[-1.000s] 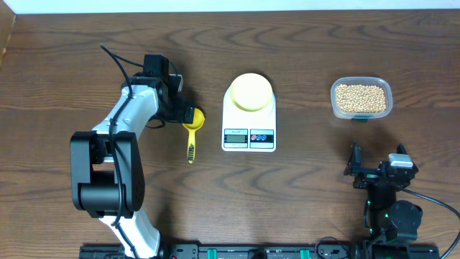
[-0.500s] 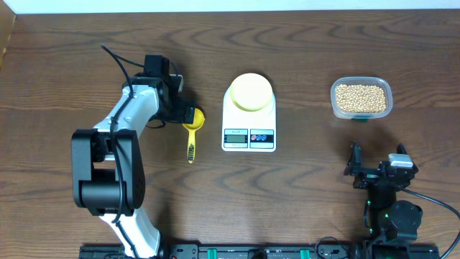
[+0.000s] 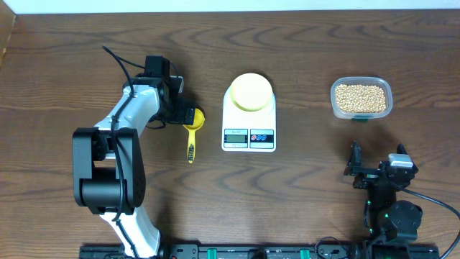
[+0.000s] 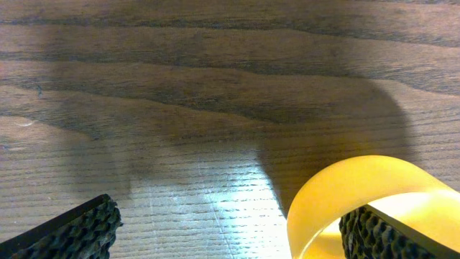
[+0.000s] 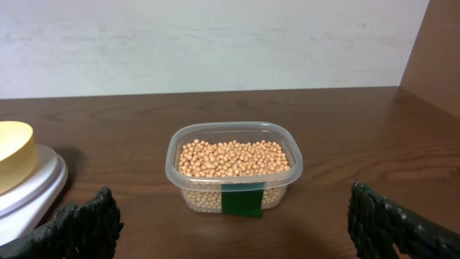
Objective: Scoop item into bowl and weigh 50g on scale
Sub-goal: 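Lower the left gripper and close it on the scoop handle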
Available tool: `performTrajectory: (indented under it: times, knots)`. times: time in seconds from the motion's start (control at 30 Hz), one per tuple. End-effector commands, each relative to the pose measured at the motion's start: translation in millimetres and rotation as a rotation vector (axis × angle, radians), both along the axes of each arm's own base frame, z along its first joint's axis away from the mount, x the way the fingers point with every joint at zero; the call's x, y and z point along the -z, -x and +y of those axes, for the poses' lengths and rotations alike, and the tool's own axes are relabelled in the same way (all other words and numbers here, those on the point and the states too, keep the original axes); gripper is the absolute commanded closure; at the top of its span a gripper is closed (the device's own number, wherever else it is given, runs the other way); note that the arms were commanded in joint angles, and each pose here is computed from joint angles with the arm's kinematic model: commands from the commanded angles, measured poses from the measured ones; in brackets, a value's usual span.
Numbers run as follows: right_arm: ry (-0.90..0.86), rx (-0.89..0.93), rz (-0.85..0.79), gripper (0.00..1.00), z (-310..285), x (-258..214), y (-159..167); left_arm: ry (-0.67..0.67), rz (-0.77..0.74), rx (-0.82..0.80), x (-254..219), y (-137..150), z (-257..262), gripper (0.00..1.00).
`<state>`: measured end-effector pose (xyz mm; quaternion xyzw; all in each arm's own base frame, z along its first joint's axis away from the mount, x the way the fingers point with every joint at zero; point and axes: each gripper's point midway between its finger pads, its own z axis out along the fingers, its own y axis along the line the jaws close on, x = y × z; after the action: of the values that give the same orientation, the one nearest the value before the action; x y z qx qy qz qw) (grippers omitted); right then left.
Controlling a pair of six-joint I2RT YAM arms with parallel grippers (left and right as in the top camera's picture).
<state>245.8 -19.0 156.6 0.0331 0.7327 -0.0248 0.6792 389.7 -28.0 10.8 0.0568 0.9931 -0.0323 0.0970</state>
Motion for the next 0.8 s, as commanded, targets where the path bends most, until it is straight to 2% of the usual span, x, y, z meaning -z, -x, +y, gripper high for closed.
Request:
performTrajectory:
  times: [0.0, 0.37, 0.53, 0.7, 0.77]
  knots:
    - [0.014, 0.001, 0.001, 0.01, -0.9, 0.3, 0.4, -0.005, 0.011, 0.019, 3.7, 0.3, -0.9, 0.00]
    - [0.014, 0.000, 0.001, 0.01, -0.8, 0.3, 0.3, -0.005, 0.008, 0.019, 3.5, -0.4, -0.9, 0.00]
    - [0.014, 0.001, 0.001, 0.01, -0.9, 0.3, 0.4, -0.005, 0.008, 0.019, 3.5, -0.5, -0.9, 0.14]
    - [0.014, 0.000, 0.001, 0.01, -0.8, 0.3, 0.3, -0.006, 0.008, 0.019, 3.5, -0.4, -0.8, 0.34]
    - [0.014, 0.000, 0.001, 0.01, -0.8, 0.3, 0.3, -0.005, 0.008, 0.019, 3.5, -0.4, -0.9, 0.36]
